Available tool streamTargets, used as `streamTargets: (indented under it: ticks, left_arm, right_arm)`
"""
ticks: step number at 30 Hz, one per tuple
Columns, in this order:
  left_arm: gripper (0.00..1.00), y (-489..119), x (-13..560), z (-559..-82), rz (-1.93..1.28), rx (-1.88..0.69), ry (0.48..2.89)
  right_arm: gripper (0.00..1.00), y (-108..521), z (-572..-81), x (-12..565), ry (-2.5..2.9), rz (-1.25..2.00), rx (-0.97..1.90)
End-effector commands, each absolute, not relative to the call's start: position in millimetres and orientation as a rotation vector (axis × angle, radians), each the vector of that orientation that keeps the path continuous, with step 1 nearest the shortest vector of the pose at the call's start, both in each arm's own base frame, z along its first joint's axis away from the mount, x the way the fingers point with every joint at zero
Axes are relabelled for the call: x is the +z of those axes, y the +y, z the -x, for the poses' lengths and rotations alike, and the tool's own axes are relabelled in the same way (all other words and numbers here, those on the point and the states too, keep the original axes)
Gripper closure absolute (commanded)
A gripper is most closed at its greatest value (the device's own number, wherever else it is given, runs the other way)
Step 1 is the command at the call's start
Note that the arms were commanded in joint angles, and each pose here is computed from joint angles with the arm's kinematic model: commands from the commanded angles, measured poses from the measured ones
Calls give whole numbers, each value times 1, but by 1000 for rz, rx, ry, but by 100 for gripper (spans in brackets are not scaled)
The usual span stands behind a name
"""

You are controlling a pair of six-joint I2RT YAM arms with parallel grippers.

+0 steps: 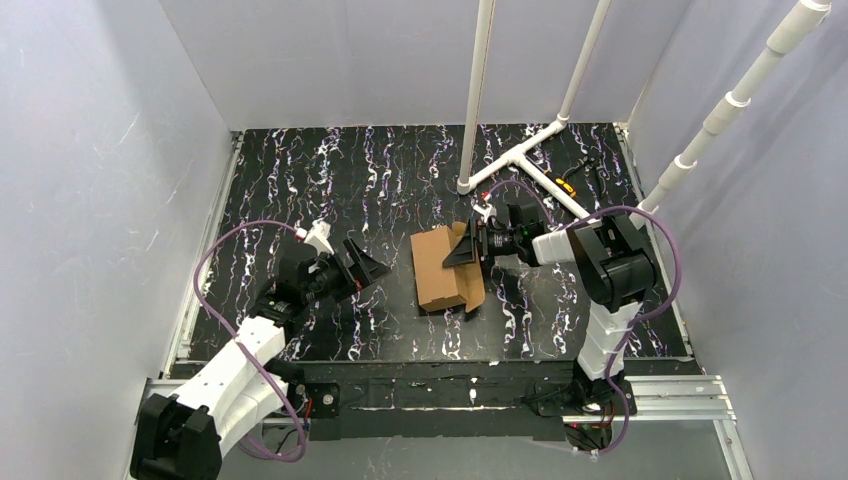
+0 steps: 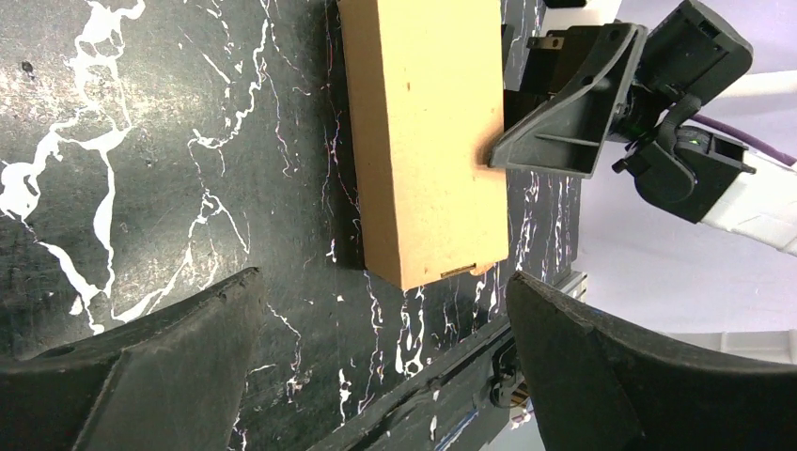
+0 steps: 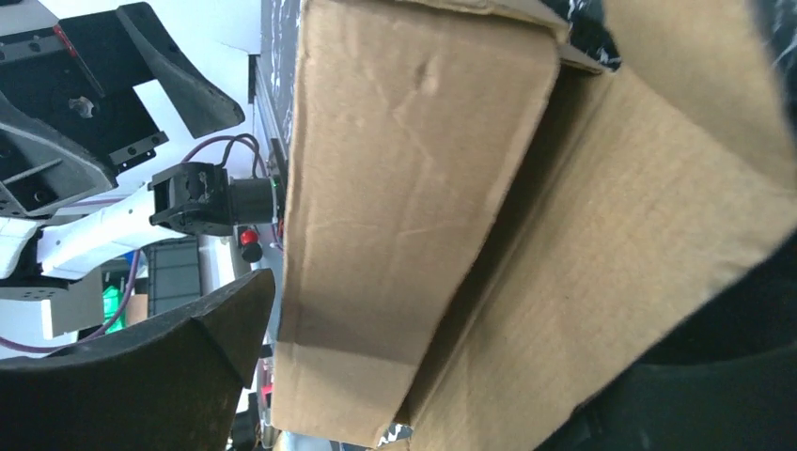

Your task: Fold the paper box

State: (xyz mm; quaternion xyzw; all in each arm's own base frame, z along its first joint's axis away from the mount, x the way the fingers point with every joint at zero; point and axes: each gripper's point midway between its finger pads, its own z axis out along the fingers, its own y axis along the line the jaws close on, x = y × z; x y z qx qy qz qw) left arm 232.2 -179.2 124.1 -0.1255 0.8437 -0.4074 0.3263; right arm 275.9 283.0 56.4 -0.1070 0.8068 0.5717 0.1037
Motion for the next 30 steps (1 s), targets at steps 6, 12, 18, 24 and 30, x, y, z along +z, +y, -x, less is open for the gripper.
streamTargets:
  ticks: [6, 12, 18, 24, 30]
  left_arm:
    - [2, -183, 123, -235, 339, -1093, 2219]
    - [2, -186, 126, -238, 338, -1102, 2223]
    - [7, -187, 121, -242, 358, -1094, 2253]
    - [15, -199, 106, -255, 292, -965, 2394]
    - [15, -224, 91, -268, 147, -803, 2513]
  right_arm:
    - [2, 247, -303, 48, 2437, 323, 1468]
    - [2, 216, -303, 39, 2497, 399, 1321]
    - [3, 190, -303, 43, 2493, 572, 1121]
    - [38, 175, -311, 60, 2353, 836, 865]
    - [84, 207, -318, 82, 2183, 987, 800]
